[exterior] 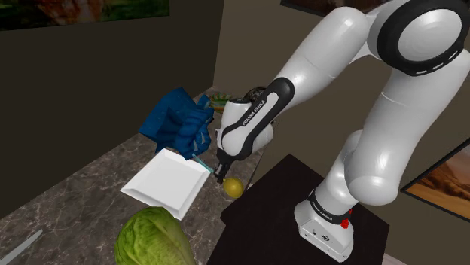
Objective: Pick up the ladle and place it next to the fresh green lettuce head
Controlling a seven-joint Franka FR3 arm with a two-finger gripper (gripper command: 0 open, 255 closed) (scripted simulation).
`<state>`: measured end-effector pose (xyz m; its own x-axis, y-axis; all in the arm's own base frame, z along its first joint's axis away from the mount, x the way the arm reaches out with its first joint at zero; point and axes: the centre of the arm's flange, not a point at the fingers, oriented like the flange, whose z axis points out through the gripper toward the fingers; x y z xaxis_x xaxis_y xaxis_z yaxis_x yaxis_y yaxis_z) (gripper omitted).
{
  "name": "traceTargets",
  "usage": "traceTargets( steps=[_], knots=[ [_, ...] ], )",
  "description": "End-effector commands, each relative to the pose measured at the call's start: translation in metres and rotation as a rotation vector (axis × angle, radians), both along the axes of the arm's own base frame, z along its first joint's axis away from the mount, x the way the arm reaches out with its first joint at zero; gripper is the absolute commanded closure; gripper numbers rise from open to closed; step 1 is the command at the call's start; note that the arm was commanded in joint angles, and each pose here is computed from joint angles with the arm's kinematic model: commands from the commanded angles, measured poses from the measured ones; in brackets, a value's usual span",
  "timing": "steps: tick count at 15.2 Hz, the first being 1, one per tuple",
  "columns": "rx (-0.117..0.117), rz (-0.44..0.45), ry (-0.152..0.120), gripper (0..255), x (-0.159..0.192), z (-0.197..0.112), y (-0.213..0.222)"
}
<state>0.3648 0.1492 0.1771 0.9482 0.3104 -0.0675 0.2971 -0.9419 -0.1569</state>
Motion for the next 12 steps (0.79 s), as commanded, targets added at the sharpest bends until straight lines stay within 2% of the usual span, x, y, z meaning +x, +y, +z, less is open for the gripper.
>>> traceTargets(
  steps=[1, 6, 12],
  knots=[
    [-0.004, 0.002, 0.013, 255, -0.003, -0.015, -0.002],
    [-0.004, 0.002, 0.013, 255, -0.003, -0.043, -0.002],
    [-0.004, 0.002, 0.013, 255, -0.003, -0.043, -0.002]
  ],
)
